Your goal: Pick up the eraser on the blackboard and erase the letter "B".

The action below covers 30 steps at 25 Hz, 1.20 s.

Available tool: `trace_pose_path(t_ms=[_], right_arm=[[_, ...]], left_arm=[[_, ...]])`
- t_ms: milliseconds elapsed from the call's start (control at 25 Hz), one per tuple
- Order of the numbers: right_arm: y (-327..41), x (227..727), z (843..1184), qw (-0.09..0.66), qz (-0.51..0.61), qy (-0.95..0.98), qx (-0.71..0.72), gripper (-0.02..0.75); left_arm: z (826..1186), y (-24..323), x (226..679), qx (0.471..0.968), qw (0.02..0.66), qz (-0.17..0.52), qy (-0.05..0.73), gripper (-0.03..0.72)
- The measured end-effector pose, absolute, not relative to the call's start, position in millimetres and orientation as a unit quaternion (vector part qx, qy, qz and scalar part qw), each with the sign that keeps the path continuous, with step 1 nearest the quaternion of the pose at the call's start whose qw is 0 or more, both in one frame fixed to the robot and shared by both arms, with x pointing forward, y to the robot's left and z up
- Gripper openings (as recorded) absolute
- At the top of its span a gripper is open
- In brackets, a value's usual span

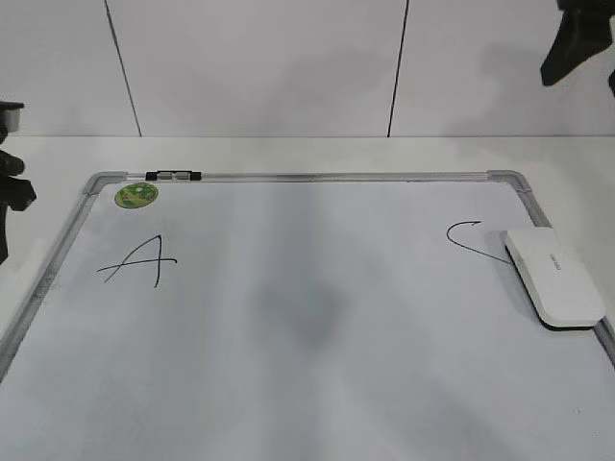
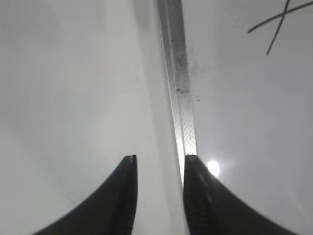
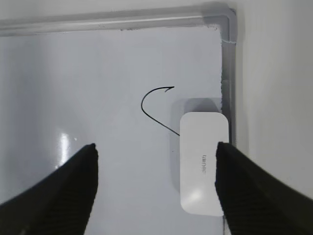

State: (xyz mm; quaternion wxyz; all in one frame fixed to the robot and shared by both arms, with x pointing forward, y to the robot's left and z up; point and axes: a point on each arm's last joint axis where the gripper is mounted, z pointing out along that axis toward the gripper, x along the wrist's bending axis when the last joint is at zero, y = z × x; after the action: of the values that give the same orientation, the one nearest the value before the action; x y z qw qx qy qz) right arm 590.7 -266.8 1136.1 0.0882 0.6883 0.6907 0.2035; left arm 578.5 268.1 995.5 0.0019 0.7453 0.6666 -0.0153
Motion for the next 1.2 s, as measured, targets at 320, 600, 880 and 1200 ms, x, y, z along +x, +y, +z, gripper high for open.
trace_pose_path(t_ms=[320, 600, 880, 1200], right_arm=[[-263.6, 513.8, 1169.3, 0.078, 0.26, 0.677, 0.684, 0.573], [-272.0, 430.9, 1154.4, 0.097, 0.243, 0.689, 0.676, 0.573], [-283.1, 352.3, 1140.5, 0.159, 0.25, 0.687, 0.664, 0.572], [-288.8, 275.5, 1131.5, 0.234, 0.317, 0.665, 0.635, 0.572]], left_arm=[[1041.8, 269.1, 559.4, 0.744, 0.047, 0.021, 0.666, 0.246], [1070.6, 269.6, 512.8, 0.738, 0.089, 0.031, 0.668, 0.246], [1103.5, 276.4, 438.1, 0.733, 0.145, 0.083, 0.659, 0.245], [1137.4, 282.2, 357.2, 0.716, 0.241, 0.16, 0.636, 0.241]])
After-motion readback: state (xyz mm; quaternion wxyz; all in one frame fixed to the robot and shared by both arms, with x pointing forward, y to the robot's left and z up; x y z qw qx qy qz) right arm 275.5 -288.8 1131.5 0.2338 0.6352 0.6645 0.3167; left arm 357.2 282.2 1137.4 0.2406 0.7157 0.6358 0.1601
